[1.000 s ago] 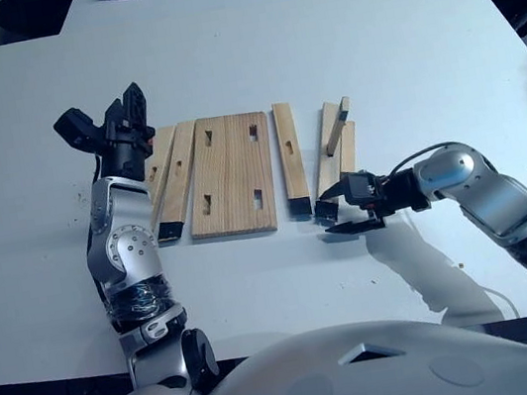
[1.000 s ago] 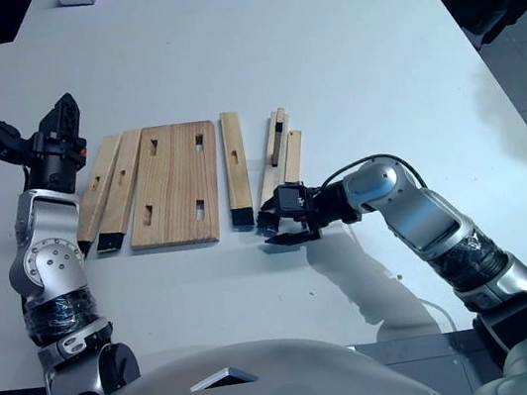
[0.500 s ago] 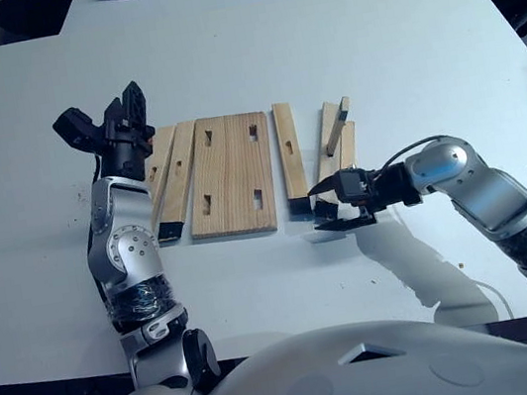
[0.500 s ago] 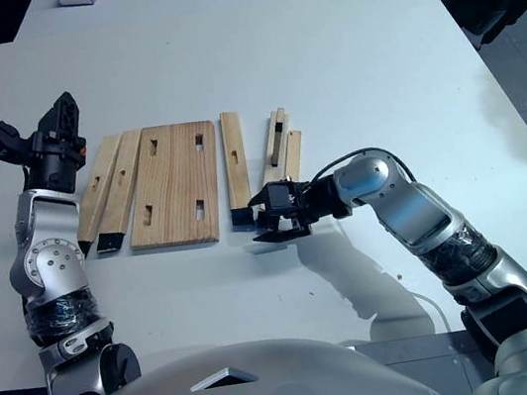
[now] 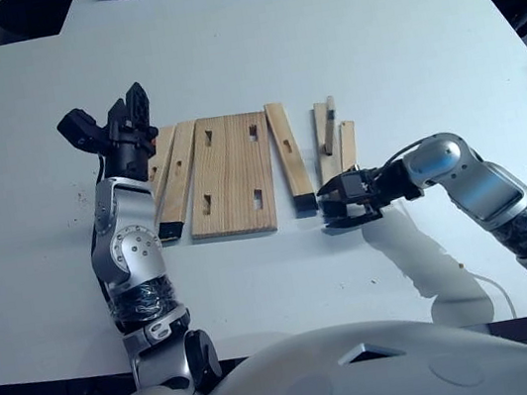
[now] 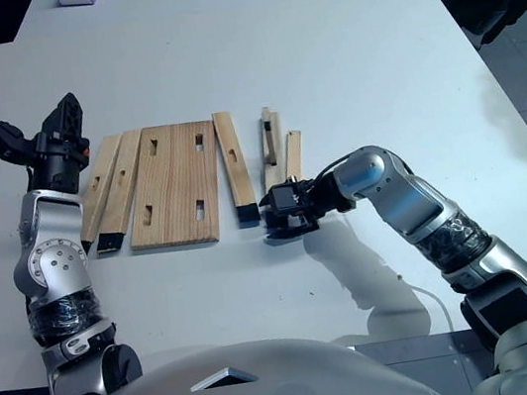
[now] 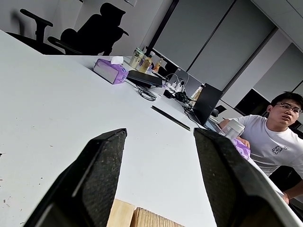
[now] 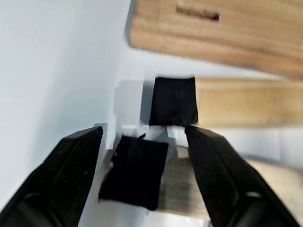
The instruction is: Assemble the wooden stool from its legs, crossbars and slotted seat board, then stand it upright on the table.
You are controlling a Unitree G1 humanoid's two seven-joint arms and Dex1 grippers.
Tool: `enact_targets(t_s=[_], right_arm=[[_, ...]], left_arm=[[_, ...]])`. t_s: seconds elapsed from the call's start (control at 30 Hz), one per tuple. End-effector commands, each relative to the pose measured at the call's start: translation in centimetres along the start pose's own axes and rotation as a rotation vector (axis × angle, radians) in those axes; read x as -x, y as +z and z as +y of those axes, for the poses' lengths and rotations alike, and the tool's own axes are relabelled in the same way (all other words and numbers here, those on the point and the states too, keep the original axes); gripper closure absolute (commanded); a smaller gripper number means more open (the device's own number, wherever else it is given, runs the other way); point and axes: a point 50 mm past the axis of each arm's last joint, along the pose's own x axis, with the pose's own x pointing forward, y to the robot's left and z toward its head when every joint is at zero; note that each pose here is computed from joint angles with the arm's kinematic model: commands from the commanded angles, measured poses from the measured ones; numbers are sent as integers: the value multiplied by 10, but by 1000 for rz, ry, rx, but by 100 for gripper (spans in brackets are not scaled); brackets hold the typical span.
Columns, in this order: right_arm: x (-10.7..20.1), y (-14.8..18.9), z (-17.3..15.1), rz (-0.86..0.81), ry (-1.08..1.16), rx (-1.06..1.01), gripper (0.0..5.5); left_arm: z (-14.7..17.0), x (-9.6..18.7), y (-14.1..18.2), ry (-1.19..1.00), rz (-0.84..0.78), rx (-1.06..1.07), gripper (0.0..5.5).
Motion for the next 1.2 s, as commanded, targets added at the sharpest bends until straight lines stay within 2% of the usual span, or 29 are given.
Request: enact_targets(t_s=[0.03,0.13,0.23,0.37,0.47,0.8,0.97,1.2], right_arm=[[11,0,-2,21,-20,24,231],[16,-4,0,34,-32,17,231],[19,5,-9,-38,-102,-1,231],[37,12,-29,-144,-391,-152,231],[45,13,-19,-147,-542,-258,231],[15,36,31,-143,-827,-651,231],[-4,34,34,-80,-895,-757,231],[-24,26,32,-14,-986,-797,231]], left_arm=[[-1,-1,-2,4,6,-2,288],[-2,-2,-3,-1,9,-1,288],[2,2,0,22,-7,-5,288],[4,5,1,28,-7,-8,288],[7,9,2,40,-5,-13,288],[9,33,-1,65,77,-36,288],[2,33,0,41,103,-41,288],[-3,29,-2,11,148,-42,288]])
